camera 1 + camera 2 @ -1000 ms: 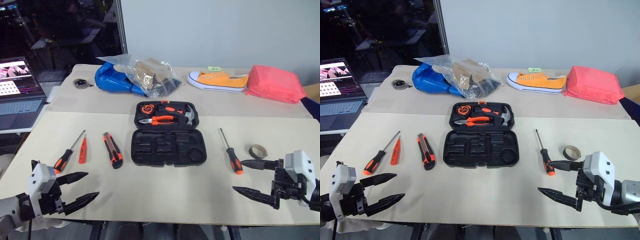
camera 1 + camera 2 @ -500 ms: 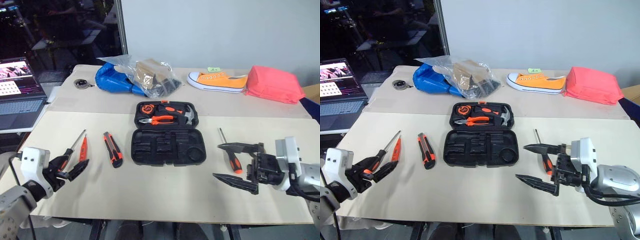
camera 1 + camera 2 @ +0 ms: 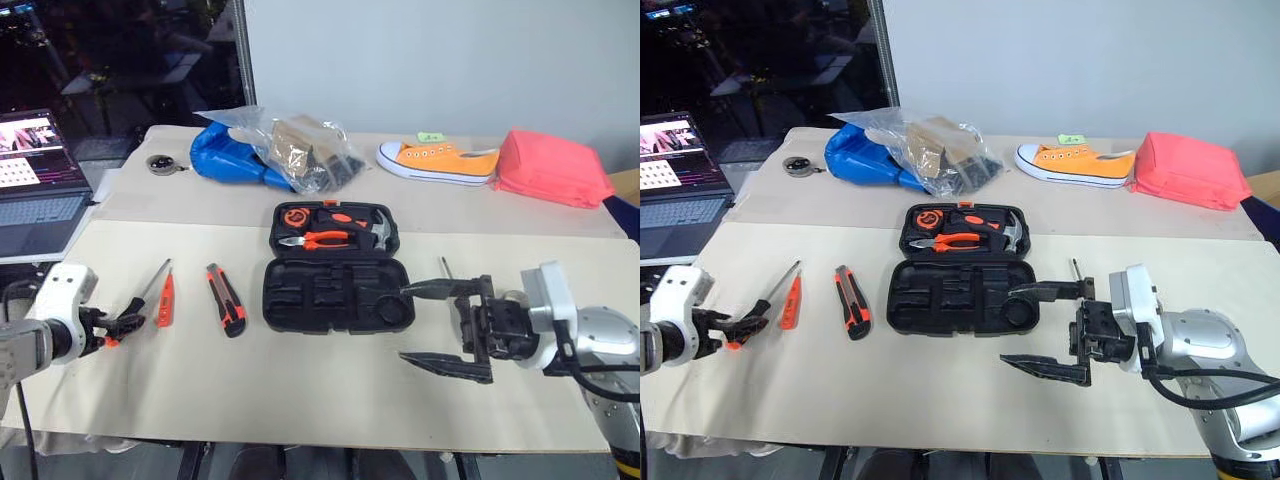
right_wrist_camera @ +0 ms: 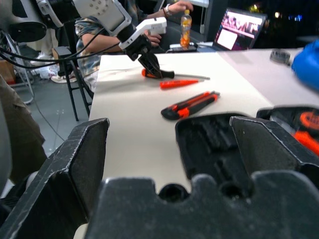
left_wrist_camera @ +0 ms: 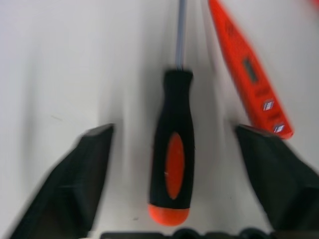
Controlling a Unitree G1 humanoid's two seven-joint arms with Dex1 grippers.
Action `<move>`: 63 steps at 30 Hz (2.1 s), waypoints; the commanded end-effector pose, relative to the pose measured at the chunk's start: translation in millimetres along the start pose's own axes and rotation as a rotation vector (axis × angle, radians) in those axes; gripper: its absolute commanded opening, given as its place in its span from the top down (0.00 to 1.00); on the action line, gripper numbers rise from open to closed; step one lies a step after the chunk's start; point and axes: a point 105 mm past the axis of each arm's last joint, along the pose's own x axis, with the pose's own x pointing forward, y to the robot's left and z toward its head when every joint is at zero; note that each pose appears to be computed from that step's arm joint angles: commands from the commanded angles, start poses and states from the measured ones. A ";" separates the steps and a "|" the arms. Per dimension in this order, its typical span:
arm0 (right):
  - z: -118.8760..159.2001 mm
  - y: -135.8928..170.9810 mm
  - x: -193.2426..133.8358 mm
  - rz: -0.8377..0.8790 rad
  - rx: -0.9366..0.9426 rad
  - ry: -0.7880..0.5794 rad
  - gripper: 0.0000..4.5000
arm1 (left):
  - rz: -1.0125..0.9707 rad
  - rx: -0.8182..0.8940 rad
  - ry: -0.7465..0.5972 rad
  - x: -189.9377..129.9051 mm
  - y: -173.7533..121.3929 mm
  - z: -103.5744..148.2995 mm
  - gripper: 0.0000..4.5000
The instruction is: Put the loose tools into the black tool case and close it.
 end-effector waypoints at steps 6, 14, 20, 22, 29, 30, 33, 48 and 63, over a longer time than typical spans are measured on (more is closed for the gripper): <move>7.9 4.7 -3.2 -0.045 -0.059 -0.013 0.00 | -0.051 0.073 -0.148 -4.3 -3.8 22.7 0.81; 3.7 -9.0 -27.9 -0.235 -0.040 -0.019 0.00 | -0.647 0.589 -0.334 -60.7 -128.5 95.9 0.81; 0.2 -13.1 -72.3 -0.404 -0.026 0.091 0.00 | -0.755 0.830 -0.275 -11.2 -184.2 128.6 0.81; 2.1 -13.8 -80.8 -0.439 -0.023 0.112 0.00 | -0.770 0.911 -0.249 7.7 -196.4 135.7 0.81; 4.0 -9.3 -93.5 -0.529 0.012 0.158 0.00 | -0.776 1.126 -0.133 64.0 -229.1 147.1 0.81; 4.7 -8.8 -92.8 -0.530 0.011 0.157 0.00 | -0.777 1.144 -0.128 66.5 -230.9 148.1 0.81; 7.6 -6.7 -86.3 -0.528 0.003 0.150 0.00 | -0.780 1.189 -0.097 74.7 -237.0 148.7 0.81; 13.5 -5.0 -63.8 -0.507 -0.006 0.116 0.00 | -0.750 1.314 -0.101 85.9 -236.2 153.4 0.30; 13.8 -15.8 -60.5 -0.503 -0.028 0.092 0.00 | -0.620 0.489 -0.684 59.9 -255.3 172.4 0.90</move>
